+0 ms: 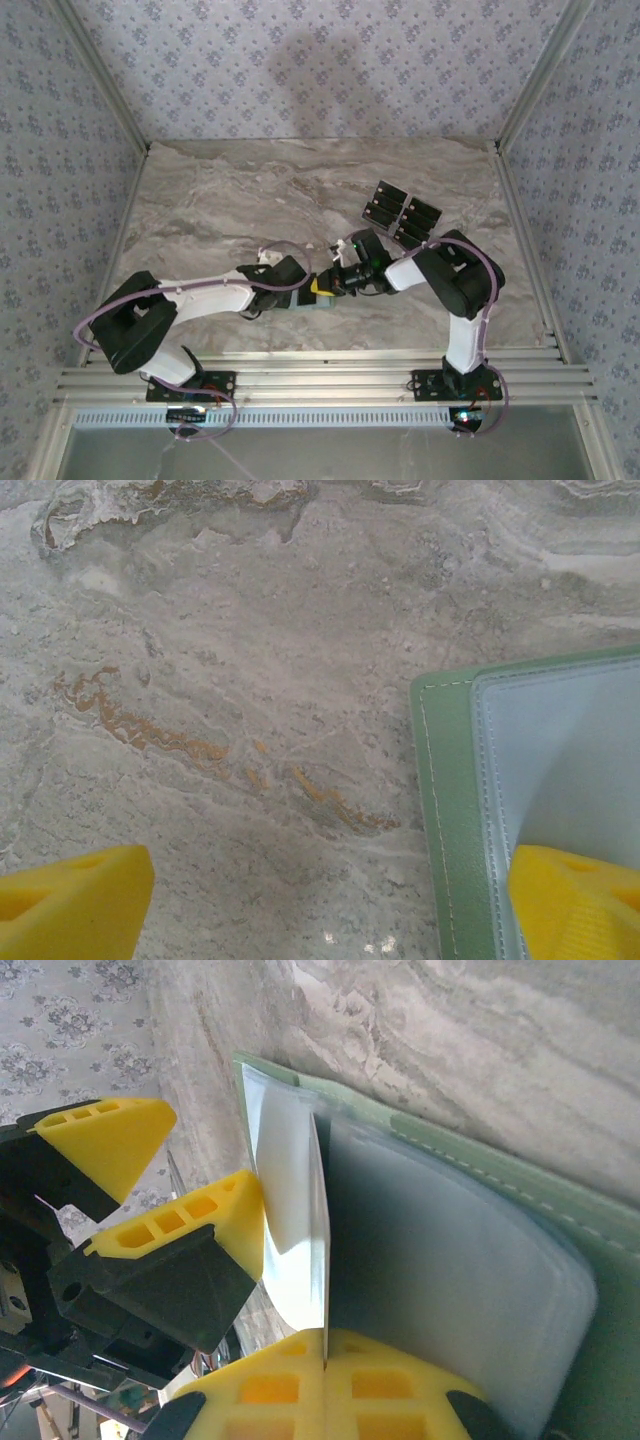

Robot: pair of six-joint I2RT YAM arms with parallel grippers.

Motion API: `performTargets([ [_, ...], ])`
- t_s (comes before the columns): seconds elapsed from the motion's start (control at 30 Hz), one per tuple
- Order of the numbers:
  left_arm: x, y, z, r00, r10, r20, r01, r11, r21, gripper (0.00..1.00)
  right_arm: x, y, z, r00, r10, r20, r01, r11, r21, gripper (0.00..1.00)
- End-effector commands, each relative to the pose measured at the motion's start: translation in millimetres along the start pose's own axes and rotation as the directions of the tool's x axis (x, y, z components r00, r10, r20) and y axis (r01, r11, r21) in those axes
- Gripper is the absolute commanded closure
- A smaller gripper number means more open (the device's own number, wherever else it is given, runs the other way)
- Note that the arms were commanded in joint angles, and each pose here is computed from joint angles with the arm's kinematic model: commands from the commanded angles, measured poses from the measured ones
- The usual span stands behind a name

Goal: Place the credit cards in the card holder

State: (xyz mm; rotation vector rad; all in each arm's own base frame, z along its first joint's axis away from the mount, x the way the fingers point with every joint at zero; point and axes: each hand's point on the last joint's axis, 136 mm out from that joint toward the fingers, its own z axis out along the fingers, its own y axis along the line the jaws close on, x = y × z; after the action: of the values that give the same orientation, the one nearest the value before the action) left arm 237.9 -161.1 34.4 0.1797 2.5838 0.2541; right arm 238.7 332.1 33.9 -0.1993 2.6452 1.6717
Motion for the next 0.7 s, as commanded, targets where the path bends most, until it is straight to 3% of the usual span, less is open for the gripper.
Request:
performTargets([
  [0.0,14.7,11.1,2.2,0.999,0.029,-0.038,-0.030,0.999,-0.038,0.08,6.2,-9.4,6.1,1.000,0.025,-0.014,-0.025,0.999,0.021,1.00],
  [0.67,14.8,10.9,2.8,0.999,0.023,-0.037,-0.025,0.999,-0.037,0.08,10.2,-8.5,2.9,0.998,0.058,0.009,-0.058,0.998,0.013,1.00],
])
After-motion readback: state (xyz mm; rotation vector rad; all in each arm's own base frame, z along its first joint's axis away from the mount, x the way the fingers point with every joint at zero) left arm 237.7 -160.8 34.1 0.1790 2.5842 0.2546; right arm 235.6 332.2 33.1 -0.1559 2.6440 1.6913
